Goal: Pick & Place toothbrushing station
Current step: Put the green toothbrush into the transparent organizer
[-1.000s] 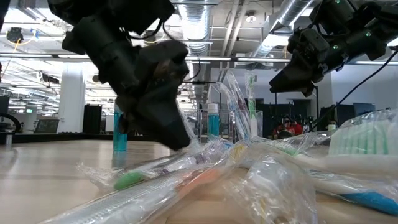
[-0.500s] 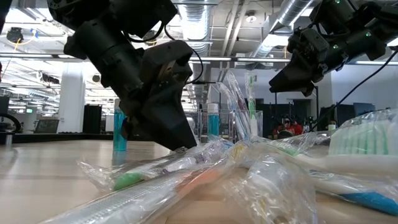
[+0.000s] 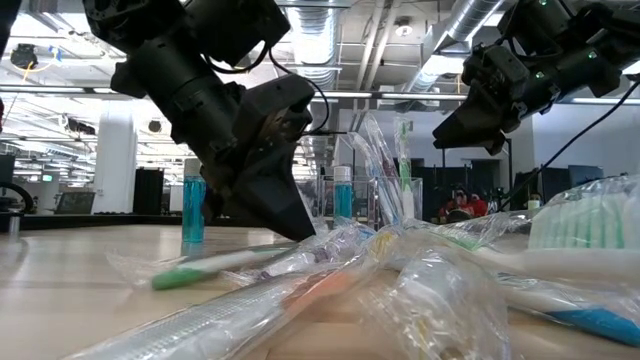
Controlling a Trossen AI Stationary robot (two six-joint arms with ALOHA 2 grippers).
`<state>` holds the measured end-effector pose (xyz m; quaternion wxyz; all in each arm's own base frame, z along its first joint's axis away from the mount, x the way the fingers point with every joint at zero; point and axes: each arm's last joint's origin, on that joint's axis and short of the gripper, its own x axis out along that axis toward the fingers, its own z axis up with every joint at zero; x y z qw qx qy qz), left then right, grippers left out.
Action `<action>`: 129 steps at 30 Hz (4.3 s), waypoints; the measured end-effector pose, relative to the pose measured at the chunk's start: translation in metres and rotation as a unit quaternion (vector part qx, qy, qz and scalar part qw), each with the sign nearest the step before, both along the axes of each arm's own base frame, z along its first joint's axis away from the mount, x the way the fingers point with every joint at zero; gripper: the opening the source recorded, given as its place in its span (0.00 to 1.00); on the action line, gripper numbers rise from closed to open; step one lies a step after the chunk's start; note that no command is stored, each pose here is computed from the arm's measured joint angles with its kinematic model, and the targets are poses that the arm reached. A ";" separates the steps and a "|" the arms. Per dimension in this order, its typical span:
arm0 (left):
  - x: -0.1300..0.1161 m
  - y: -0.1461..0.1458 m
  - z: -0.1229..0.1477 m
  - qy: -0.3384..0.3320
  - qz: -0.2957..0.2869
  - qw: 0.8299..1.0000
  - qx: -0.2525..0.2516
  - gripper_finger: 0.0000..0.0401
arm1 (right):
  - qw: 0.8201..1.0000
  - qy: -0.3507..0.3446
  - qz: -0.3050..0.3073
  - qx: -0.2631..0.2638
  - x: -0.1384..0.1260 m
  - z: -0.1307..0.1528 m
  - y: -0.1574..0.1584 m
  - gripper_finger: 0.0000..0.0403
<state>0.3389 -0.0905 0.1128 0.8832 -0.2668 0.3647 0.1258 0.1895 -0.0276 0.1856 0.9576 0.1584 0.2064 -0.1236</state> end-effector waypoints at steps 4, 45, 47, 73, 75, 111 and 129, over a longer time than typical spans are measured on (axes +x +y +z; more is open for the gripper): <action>0.000 0.000 0.000 -0.002 0.003 1.000 0.009 0.00 | 1.000 0.000 0.000 0.000 0.000 0.000 0.000 0.32; -0.073 0.043 0.114 -0.248 0.088 0.927 0.267 0.00 | 1.000 -0.003 -0.001 -0.001 0.000 0.000 0.000 0.31; -0.074 0.050 0.111 -0.256 0.095 0.922 0.275 0.00 | 1.000 -0.003 -0.002 -0.001 0.000 0.000 0.000 0.31; -0.070 0.112 0.119 -0.293 0.119 0.886 0.339 0.00 | 1.000 -0.005 -0.002 -0.002 0.001 0.001 0.000 0.31; -0.069 0.115 0.117 -0.289 0.120 0.885 0.343 0.00 | 1.000 -0.006 -0.003 -0.002 0.001 0.001 0.000 0.31; -0.047 0.102 0.075 -0.259 0.070 0.904 0.332 0.00 | 1.000 -0.007 -0.004 -0.004 0.001 0.001 -0.001 0.31; -0.049 0.100 0.063 -0.212 0.071 0.924 0.309 0.00 | 1.000 -0.008 -0.004 -0.003 0.001 0.001 -0.001 0.31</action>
